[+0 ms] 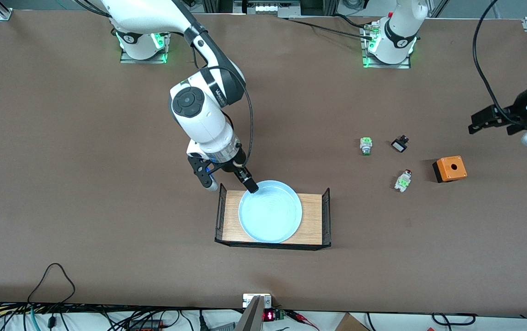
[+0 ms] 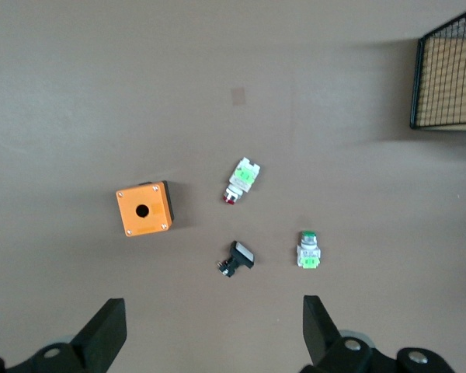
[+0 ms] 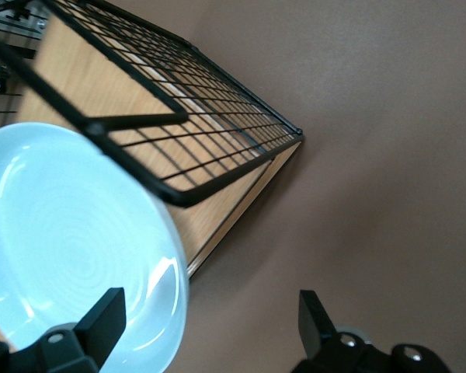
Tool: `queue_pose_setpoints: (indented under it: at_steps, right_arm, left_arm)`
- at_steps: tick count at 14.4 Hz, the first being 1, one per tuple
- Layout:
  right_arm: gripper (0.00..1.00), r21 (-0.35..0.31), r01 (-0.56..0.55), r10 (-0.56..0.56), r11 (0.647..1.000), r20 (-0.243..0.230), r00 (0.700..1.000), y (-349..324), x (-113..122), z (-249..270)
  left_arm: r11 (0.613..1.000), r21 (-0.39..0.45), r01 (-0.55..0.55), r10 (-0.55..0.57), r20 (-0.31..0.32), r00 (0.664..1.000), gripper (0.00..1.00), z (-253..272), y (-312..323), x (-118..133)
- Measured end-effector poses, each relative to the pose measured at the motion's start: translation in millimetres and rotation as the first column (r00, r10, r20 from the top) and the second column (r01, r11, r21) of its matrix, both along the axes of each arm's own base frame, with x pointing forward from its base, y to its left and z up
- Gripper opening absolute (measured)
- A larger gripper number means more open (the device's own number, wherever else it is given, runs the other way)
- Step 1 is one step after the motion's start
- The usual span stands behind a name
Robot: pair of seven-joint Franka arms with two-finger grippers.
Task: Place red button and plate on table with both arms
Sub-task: 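Retract the left gripper while the right gripper grasps the plate rim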
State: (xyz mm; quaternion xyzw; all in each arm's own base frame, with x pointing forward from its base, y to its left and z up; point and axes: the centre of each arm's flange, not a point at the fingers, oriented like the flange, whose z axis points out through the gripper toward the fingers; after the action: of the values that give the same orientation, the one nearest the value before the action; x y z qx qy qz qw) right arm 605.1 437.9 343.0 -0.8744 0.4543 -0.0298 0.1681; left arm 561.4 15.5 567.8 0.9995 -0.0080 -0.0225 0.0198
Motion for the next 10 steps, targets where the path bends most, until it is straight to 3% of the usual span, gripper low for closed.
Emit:
queue_pose_setpoints:
  at_steps: [4, 7, 10]
  right_arm:
    - [0.99, -0.002, 0.004, -0.004, 1.000, -0.015, 1.000, 1.0, -0.6, -9.9]
    - [0.98, 0.029, 0.024, -0.023, 0.999, -0.013, 1.000, 0.7, 4.3, -0.5]
    - [0.91, 0.034, 0.027, -0.026, 0.999, -0.011, 1.000, 0.1, 6.1, 1.6]
  left_arm:
    - [0.999, -0.004, 0.048, -0.048, 0.005, 0.999, 1.00, -10.1, 2.0, -26.7]
    - [0.997, 0.025, 0.073, -0.073, 0.019, 0.997, 1.00, -6.3, -2.8, -27.7]
    - [0.996, 0.033, 0.078, -0.079, 0.015, 0.997, 1.00, -9.2, -4.0, -25.7]
